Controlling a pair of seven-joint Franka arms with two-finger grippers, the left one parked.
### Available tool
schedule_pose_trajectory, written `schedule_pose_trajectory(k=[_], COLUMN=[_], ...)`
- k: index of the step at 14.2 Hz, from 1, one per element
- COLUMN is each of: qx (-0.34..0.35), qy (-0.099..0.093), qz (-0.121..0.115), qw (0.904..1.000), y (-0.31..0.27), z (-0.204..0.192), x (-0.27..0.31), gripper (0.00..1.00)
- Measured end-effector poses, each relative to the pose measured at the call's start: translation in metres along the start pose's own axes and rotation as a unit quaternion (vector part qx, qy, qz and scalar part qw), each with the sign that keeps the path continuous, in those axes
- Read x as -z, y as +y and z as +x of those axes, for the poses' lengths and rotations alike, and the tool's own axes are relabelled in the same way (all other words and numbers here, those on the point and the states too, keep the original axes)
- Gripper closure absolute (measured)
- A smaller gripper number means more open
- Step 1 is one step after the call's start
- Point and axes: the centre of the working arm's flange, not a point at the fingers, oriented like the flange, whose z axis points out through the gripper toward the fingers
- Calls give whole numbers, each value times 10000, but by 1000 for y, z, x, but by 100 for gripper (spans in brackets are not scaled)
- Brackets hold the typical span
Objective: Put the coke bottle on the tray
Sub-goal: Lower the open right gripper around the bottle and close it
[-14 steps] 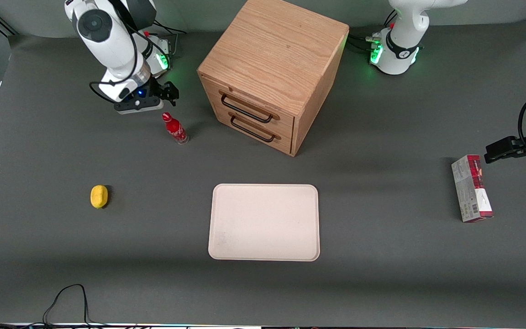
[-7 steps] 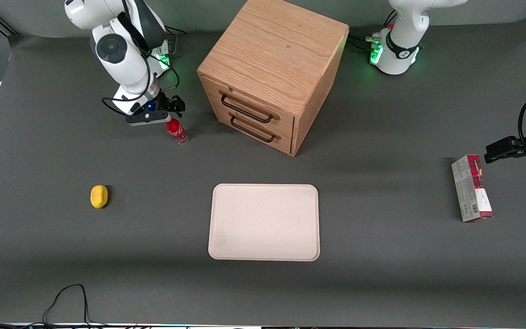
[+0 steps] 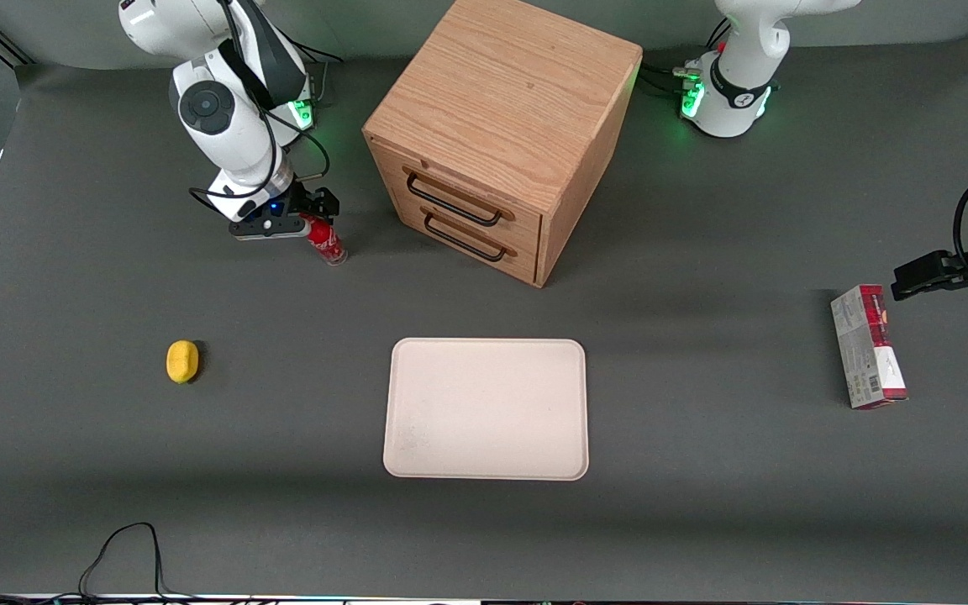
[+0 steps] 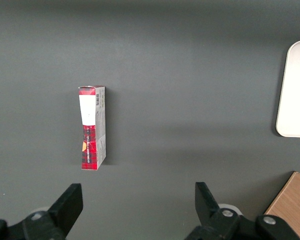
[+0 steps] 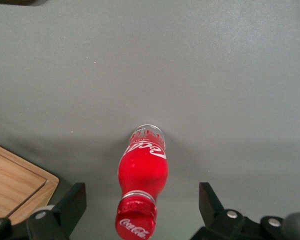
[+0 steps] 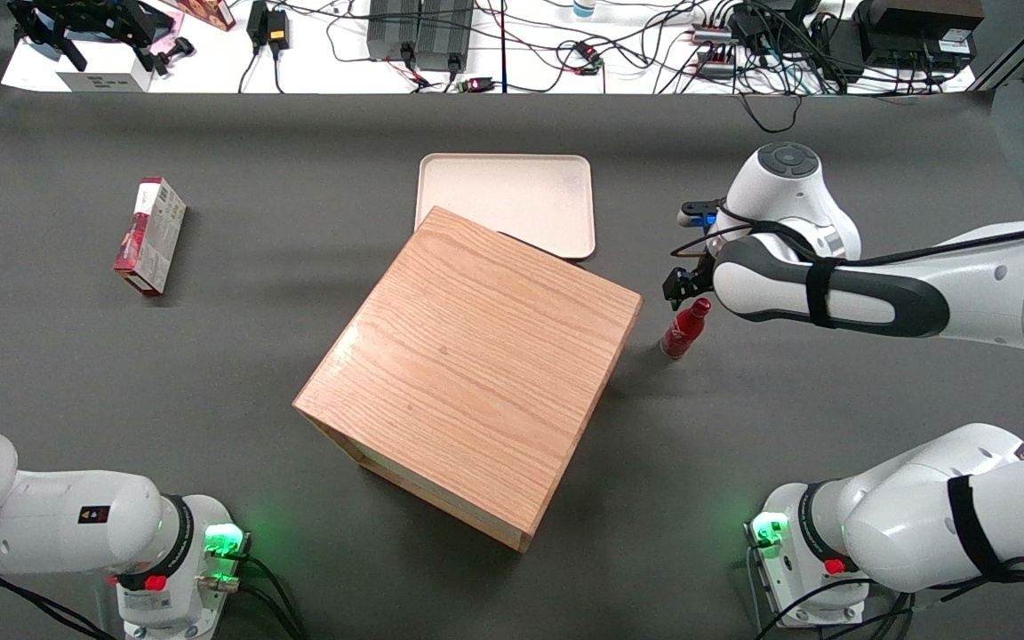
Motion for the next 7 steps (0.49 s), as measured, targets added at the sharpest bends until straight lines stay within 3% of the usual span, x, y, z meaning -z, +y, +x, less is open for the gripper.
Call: schedule_pose_trajectory(k=[7], qx=[-42], qy=[-24], qz=[-14], qw=[10000], y=[-2], z=[-2], x=[-2], gripper=[0])
